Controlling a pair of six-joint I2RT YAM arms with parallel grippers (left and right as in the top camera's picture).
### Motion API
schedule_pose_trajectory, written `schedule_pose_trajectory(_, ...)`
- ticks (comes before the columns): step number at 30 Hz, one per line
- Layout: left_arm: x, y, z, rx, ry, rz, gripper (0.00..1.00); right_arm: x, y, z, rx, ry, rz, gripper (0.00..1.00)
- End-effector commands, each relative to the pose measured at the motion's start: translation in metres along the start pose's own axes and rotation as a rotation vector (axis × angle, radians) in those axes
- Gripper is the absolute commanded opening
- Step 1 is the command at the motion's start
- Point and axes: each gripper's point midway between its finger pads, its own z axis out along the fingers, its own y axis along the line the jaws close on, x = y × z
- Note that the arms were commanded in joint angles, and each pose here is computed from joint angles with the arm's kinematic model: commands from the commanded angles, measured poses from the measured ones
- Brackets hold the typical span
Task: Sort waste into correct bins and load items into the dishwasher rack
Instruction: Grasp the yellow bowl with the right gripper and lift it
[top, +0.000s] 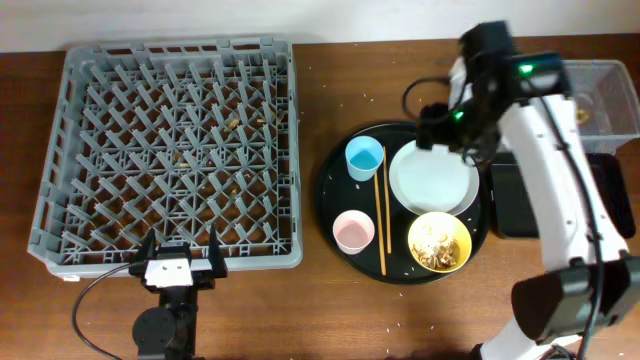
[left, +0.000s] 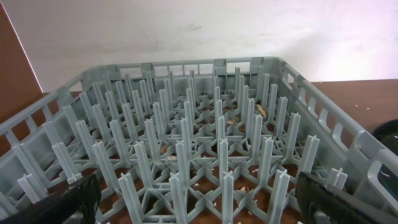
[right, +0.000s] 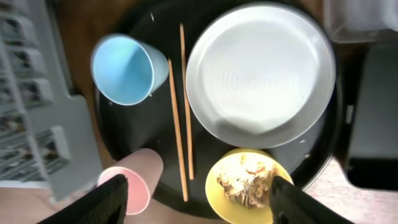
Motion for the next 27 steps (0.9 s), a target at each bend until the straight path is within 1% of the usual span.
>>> schedule_pose_trajectory(1, 0.001, -0.002, 0.000, 0.009, 0.001, 0.017, 0.99, 0.035, 0.011, 0.054, 0.045, 0.117, -0.083, 0.67)
schedule_pose_trajectory(4, 0.001, -0.002, 0.000, 0.009, 0.001, 0.017, 0.99, 0.060, 0.013, 0.089, 0.059, 0.181, -0.119, 0.61)
schedule_pose_trajectory(5, 0.001, -0.002, 0.000, 0.009, 0.001, 0.017, 0.99, 0.070, 0.011, 0.099, 0.066, 0.208, -0.122, 0.57)
schedule_pose_trajectory(6, 0.001, -0.002, 0.000, 0.009, 0.001, 0.017, 0.99, 0.082, 0.004, 0.110, 0.079, 0.244, -0.118, 0.50)
schedule_pose_trajectory(7, 0.001, -0.002, 0.000, 0.009, 0.001, 0.017, 0.99, 0.088, 0.001, 0.116, 0.085, 0.262, -0.116, 0.47)
schedule_pose_trajectory(8, 0.001, -0.002, 0.000, 0.009, 0.001, 0.017, 0.99, 0.096, -0.003, 0.122, 0.091, 0.282, -0.113, 0.41)
schedule_pose_trajectory(9, 0.001, -0.002, 0.000, 0.009, 0.001, 0.017, 0.99, 0.099, -0.005, 0.125, 0.093, 0.288, -0.112, 0.39)
schedule_pose_trajectory(10, 0.001, -0.002, 0.000, 0.009, 0.001, 0.017, 0.99, 0.104, -0.008, 0.131, 0.098, 0.299, -0.105, 0.36)
schedule_pose_trajectory(14, 0.001, -0.002, 0.000, 0.009, 0.001, 0.017, 0.99, 0.122, -0.011, 0.146, 0.113, 0.329, -0.081, 0.35)
schedule_pose_trajectory(15, 0.001, -0.002, 0.000, 0.009, 0.001, 0.017, 0.99, 0.125, -0.010, 0.149, 0.116, 0.333, -0.081, 0.34)
schedule_pose_trajectory(17, 0.001, -0.002, 0.000, 0.009, 0.001, 0.017, 0.99, 0.131, -0.010, 0.156, 0.117, 0.336, -0.092, 0.27)
schedule_pose_trajectory(21, 0.001, -0.002, 0.000, 0.009, 0.001, 0.017, 0.99, 0.133, -0.016, 0.160, 0.141, 0.330, -0.084, 0.17)
schedule_pose_trajectory(22, 0.001, -0.002, 0.000, 0.009, 0.001, 0.017, 0.99, 0.132, -0.020, 0.160, 0.170, 0.322, -0.074, 0.13)
schedule_pose_trajectory(23, 0.001, -0.002, 0.000, 0.009, 0.001, 0.017, 0.99, 0.131, -0.021, 0.160, 0.175, 0.319, -0.076, 0.07)
schedule_pose_trajectory(24, 0.001, -0.002, 0.000, 0.009, 0.001, 0.017, 0.99, 0.130, -0.021, 0.160, 0.174, 0.316, -0.076, 0.04)
schedule_pose_trajectory(27, 0.001, -0.002, 0.000, 0.009, 0.001, 0.017, 0.99, 0.126, -0.016, 0.155, 0.154, 0.310, -0.075, 0.04)
